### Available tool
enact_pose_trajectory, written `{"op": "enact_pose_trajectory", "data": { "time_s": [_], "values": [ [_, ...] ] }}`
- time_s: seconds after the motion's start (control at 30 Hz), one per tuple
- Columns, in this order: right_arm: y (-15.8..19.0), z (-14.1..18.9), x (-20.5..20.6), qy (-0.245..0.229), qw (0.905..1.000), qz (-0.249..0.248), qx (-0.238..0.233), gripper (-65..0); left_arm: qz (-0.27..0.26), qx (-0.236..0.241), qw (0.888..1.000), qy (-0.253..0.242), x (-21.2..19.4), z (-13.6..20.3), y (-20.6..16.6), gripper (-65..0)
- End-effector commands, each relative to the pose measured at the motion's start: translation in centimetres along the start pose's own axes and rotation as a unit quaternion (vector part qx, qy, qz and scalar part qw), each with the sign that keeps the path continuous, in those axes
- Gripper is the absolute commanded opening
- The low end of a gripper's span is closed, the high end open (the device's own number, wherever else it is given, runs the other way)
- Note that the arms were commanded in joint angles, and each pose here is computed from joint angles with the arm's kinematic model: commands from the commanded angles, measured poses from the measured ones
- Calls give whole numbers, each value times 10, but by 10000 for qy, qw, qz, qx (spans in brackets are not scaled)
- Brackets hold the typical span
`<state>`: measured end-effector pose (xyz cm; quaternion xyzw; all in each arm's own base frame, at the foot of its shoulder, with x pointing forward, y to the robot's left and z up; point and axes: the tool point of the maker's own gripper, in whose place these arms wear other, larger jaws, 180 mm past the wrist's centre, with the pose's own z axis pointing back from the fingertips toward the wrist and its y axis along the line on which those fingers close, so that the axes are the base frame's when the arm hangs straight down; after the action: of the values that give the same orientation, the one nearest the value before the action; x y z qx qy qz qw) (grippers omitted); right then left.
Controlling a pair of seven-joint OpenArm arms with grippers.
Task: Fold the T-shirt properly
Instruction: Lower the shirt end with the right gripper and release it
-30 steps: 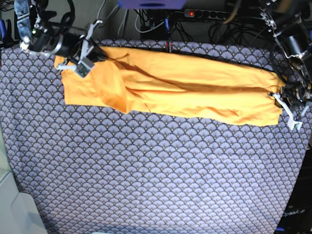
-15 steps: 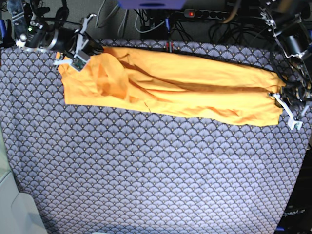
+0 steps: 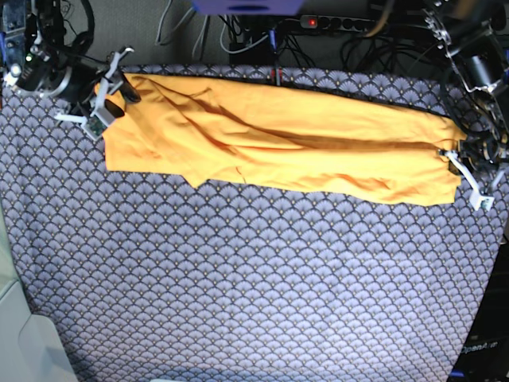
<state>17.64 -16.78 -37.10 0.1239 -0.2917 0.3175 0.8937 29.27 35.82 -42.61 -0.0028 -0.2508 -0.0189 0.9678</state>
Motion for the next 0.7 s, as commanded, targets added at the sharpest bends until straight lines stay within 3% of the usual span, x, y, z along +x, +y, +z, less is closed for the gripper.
{"op": "enact_pose_trajectory", "data": {
  "time_s": [0.0,0.17,0.43,0.53,0.67],
  "values": [
    [-2,4,11,-200,9998,57,-9,-381,-81,167,9991,370,-14,3,10,-650],
    [-8,7,10,-204,9997,40,-103,-380,-81,167,9992,362,-13,3,10,-650],
    [-66,36,16,-207,9945,-129,-1014,-380,-94,177,9992,337,-10,4,10,-650],
    [-66,32,16,-89,9949,-151,-997,-379,-94,177,9993,329,-9,4,10,-650],
    [-40,18,26,-367,9970,-417,-544,-377,-105,231,9992,312,-8,8,17,-650]
  ]
}}
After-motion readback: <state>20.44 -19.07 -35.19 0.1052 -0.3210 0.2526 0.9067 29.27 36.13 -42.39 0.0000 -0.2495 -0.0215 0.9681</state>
